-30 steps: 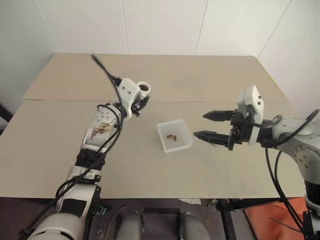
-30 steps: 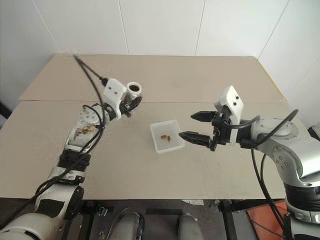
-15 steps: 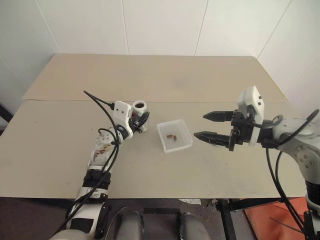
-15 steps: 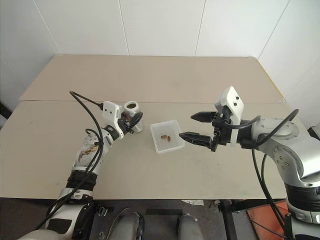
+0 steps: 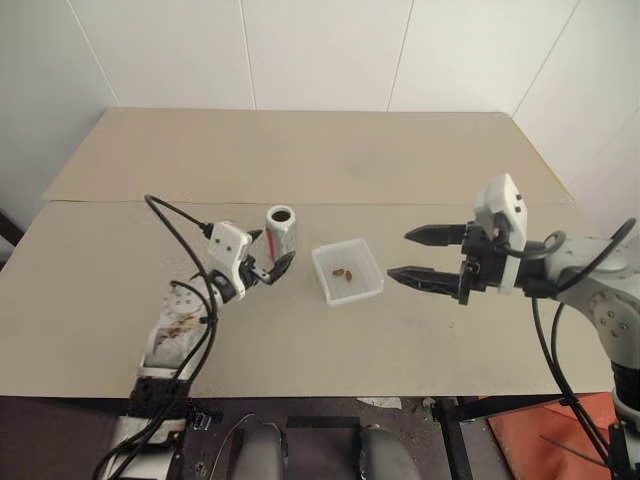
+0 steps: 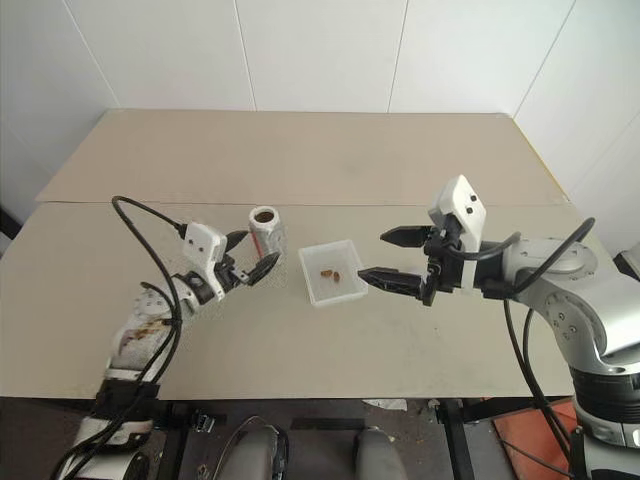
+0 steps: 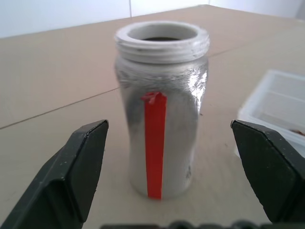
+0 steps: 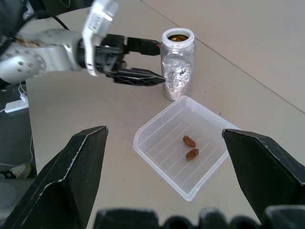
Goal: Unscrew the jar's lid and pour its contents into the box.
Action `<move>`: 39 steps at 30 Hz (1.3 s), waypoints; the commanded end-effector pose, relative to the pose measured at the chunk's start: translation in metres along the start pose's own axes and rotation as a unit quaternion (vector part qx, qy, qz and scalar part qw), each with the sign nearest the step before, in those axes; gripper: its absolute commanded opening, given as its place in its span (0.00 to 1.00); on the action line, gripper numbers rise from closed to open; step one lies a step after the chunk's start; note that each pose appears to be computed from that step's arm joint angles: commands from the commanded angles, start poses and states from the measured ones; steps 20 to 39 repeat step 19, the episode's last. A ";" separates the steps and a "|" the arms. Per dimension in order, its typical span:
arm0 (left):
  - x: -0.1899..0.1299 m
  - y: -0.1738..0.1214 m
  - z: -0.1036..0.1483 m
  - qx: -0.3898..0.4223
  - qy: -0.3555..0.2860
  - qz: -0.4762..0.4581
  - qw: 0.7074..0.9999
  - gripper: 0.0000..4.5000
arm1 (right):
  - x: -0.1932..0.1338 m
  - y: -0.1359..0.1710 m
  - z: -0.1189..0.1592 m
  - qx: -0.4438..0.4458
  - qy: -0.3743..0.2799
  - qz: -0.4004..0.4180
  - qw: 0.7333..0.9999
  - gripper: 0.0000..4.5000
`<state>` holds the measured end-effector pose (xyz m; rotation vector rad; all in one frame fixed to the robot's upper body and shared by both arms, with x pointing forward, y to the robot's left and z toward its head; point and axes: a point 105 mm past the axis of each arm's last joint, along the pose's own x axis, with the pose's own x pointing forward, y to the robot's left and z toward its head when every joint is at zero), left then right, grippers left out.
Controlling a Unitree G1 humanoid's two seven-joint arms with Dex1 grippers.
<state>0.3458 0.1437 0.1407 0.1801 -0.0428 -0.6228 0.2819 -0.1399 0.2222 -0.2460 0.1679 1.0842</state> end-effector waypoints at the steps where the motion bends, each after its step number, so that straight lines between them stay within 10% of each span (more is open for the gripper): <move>1: -0.025 -0.006 0.023 0.019 -0.013 -0.022 0.999 1.00 | -0.009 -0.002 0.004 -0.020 -0.002 -0.018 1.000 1.00; 14: -0.153 -0.005 0.095 0.101 -0.016 -0.230 0.968 1.00 | -0.025 0.000 -0.011 -0.027 0.015 -0.024 0.999 1.00; 39: -0.152 0.003 0.095 0.114 -0.004 -0.226 0.967 1.00 | -0.026 -0.002 -0.008 -0.033 0.008 -0.025 0.999 1.00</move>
